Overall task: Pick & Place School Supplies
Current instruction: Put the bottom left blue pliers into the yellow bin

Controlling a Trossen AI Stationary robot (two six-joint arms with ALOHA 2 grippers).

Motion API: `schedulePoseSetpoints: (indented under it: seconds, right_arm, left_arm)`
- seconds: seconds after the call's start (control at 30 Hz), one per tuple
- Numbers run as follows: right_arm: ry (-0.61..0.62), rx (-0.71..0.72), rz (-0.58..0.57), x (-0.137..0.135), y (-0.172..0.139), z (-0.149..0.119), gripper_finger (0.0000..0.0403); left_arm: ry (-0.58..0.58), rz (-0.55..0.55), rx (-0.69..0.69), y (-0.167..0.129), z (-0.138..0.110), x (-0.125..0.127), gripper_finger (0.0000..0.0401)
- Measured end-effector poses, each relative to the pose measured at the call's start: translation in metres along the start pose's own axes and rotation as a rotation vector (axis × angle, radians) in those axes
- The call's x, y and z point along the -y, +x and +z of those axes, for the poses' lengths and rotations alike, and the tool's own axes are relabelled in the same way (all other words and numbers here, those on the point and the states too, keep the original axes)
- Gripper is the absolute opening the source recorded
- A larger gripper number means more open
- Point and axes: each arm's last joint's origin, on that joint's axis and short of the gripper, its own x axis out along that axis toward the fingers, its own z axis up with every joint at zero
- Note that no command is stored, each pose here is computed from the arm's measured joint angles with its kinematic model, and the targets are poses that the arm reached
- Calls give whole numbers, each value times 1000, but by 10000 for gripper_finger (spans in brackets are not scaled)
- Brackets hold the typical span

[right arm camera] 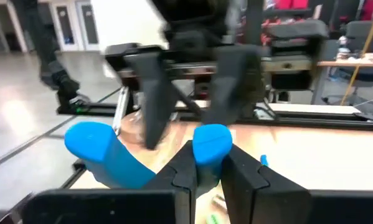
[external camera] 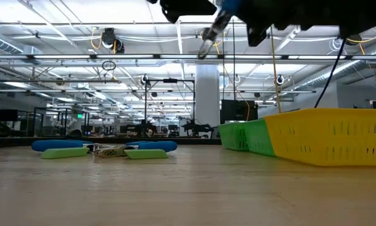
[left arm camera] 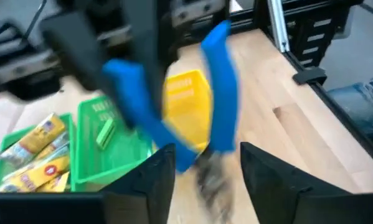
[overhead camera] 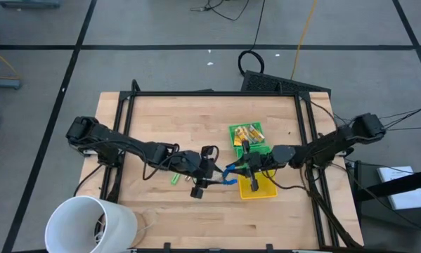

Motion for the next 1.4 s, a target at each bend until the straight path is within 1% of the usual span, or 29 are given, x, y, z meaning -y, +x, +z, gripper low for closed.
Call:
schedulePoseSetpoints:
  seconds: [0.1, 0.17, 0.27, 0.37, 0.43, 0.5, 0.57, 0.67, 0.77, 0.97, 1.27, 1.33, 1.4]
  right_arm:
    - [-17, -34, 25, -6, -10, 8, 37]
    - [-28, -61, 48, -12, -18, 12, 37]
    - [-28, -73, 72, -22, -33, 12, 37]
    - [-32, -68, 56, -30, -53, 6, 37]
    - [-36, -74, 28, -33, -68, -4, 37]
    - [-40, -74, 5, -35, -81, -13, 37]
    - [-43, -75, -3, -36, -93, -25, 37]
    - [-47, -76, -9, -34, -106, -44, 37]
    - [-50, -73, -49, -30, -116, -61, 37]
    - [-73, -100, -52, -28, -120, -77, 37]
    - [-70, -189, -58, -28, -116, -91, 37]
    - [-71, -197, -59, -28, -116, -93, 50]
    - [-54, -207, -61, -28, -116, -94, 78]
  left_arm:
    - [-18, 2, -48, -9, -2, -1, 201]
    - [-45, 7, -44, -17, 1, -3, 210]
    - [-71, 10, -34, -23, 2, -4, 220]
    - [-70, 20, -18, -22, -2, -4, 224]
    - [-66, 48, -10, -23, -9, -4, 224]
    - [-69, 85, 36, -21, -12, -6, 221]
    - [-72, 114, 42, -21, -21, -7, 216]
    - [-85, 141, 103, -18, -25, -11, 207]
    - [-97, 157, 129, -18, -26, -16, 195]
    - [-137, 181, 131, -18, -27, -26, 174]
    - [-138, 194, 157, -19, -25, -30, 148]
    - [-138, 195, 163, -19, -24, -30, 144]
    - [-137, 195, 161, -19, -24, -30, 140]
